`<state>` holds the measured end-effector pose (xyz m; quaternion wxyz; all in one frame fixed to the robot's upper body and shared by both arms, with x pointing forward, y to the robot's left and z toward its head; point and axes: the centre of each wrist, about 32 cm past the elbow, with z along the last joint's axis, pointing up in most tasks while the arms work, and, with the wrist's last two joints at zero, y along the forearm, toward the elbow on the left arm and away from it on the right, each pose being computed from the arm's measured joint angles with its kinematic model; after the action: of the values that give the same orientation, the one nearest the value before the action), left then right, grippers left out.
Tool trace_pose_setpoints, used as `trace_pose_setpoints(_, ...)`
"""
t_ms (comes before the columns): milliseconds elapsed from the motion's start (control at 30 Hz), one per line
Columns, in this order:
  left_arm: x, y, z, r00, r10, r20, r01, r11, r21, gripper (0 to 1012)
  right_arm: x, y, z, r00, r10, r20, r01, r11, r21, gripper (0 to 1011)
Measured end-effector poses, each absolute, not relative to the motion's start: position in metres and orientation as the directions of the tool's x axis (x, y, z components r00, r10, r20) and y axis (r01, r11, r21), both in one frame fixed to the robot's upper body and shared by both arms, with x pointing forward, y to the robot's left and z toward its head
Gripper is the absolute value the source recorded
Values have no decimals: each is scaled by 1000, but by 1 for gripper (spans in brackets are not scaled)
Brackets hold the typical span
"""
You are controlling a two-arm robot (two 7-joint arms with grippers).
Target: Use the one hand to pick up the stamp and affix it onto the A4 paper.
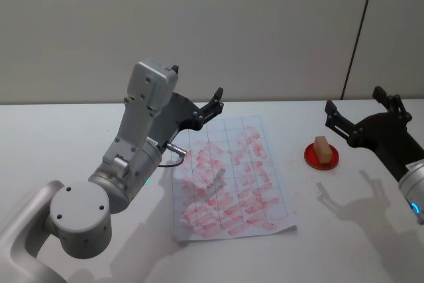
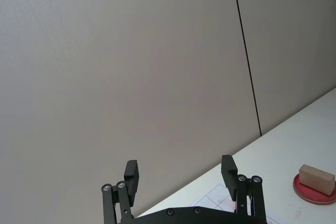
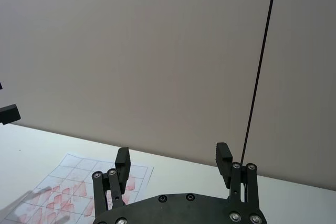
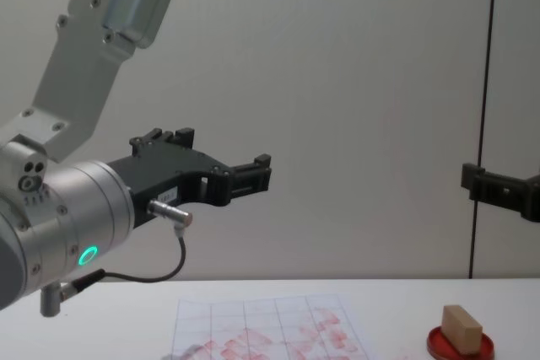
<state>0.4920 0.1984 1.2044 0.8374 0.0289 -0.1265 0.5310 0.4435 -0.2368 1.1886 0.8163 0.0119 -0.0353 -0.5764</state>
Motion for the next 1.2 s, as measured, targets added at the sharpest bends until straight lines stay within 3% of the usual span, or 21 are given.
trace_pose_setpoints(833,492,198,1204,404,882,242,-897,434,-86,1001,443,-236,1189,332,-942,43,941,334,58,1001)
trace_pose_setpoints(1200,492,198,1204,404,882,242,-897,434,-86,1001,446,-217,1187,284,-958,31,959,283,-16,1001)
